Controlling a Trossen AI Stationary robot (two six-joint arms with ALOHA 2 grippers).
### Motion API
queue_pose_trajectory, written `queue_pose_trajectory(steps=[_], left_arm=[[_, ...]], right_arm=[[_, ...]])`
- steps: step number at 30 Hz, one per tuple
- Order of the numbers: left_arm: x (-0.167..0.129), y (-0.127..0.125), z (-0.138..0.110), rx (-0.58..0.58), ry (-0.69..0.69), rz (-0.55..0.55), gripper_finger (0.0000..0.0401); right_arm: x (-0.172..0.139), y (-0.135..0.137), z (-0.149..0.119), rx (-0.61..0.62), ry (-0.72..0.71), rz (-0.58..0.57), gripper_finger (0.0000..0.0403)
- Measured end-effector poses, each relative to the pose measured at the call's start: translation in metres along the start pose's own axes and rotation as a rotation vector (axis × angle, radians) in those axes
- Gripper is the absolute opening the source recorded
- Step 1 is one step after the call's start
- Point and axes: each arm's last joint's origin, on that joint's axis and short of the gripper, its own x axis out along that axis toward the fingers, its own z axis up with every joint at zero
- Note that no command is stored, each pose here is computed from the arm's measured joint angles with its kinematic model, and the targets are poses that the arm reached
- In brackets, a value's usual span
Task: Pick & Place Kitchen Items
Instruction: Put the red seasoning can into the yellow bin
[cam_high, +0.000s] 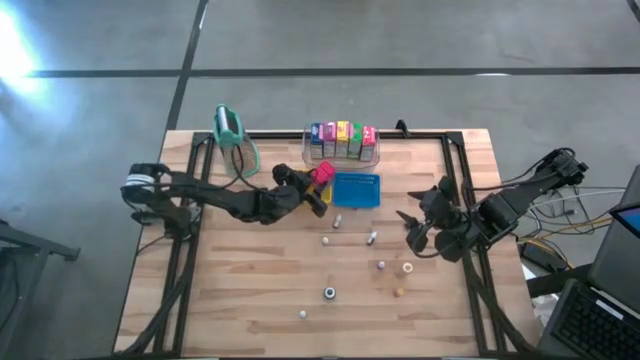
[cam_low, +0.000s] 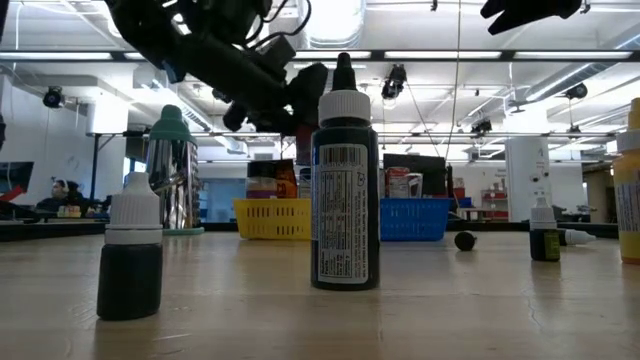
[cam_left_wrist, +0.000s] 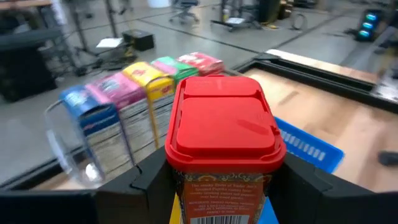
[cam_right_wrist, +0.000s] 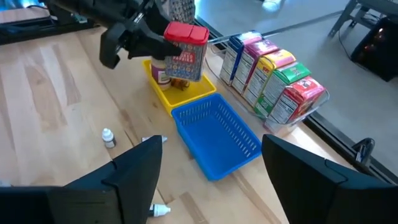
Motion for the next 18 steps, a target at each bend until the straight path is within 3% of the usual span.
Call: queue_pose_trajectory(steps=[10,18], left_arm=[[-0.003,-0.020,-0.023,-0.019,0.002,0.094,0.0212],[0.002,-0.023,-0.036,-0.041,0.002,0.159,0.0212]], right_arm=[[0.002,0.000,-0.005,-0.007,0.007,-0.007,0.0284],[0.007,0.000,-0.013,-0.008,0.020,-0.021,0.0260]])
